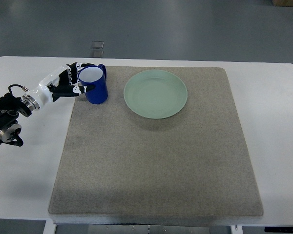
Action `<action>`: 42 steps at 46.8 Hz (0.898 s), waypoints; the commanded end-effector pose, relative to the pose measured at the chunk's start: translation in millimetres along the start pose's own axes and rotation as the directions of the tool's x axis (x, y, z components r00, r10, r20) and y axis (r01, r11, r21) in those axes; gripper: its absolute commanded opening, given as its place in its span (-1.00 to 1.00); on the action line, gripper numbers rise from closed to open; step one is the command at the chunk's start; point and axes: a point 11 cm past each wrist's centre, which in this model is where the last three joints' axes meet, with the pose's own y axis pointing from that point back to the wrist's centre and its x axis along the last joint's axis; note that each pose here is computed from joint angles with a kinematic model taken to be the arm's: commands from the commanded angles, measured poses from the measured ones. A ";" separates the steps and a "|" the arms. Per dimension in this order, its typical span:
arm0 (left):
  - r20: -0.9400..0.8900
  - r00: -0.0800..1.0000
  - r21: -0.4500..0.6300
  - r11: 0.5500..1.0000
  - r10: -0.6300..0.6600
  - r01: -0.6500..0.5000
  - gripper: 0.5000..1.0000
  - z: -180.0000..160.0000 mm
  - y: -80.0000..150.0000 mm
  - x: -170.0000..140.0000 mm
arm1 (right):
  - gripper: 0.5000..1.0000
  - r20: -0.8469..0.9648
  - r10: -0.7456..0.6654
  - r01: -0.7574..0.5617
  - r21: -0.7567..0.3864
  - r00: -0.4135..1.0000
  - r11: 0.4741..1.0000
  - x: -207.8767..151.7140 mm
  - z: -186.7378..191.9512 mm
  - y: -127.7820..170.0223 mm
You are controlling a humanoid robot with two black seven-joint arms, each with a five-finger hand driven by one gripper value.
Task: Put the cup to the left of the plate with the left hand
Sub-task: 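Lower the mug onto the mat beside the plate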
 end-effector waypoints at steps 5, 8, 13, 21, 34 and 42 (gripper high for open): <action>0.000 1.000 0.008 1.000 0.012 -0.012 -0.22 -5.6 0.7 -4.0 | 0.73 -0.001 0.000 0.000 0.000 1.000 1.000 0.0 0.1 0.0; -0.001 1.000 0.007 1.000 0.011 -0.011 -0.21 -5.7 0.4 -4.7 | 0.73 0.000 0.001 -0.001 0.000 1.000 1.000 0.2 0.0 0.0; -0.002 1.000 0.008 1.000 0.010 -0.010 -0.15 -6.1 0.6 -5.3 | 0.73 0.000 0.000 0.000 0.000 1.000 1.000 0.0 0.0 0.0; -0.002 1.000 0.006 1.000 0.011 -0.011 0.26 -5.8 0.4 -5.4 | 0.73 -0.001 0.000 0.000 0.000 1.000 1.000 0.0 0.1 0.0; -0.012 1.000 0.002 1.000 0.020 -0.020 0.83 -5.3 0.0 -5.5 | 0.73 -0.001 0.000 0.000 0.000 1.000 1.000 0.0 0.0 0.0; -0.014 1.000 0.000 1.000 0.020 -0.020 0.86 -4.7 0.0 -5.4 | 0.73 0.000 0.000 0.000 0.000 1.000 1.000 0.0 0.0 0.0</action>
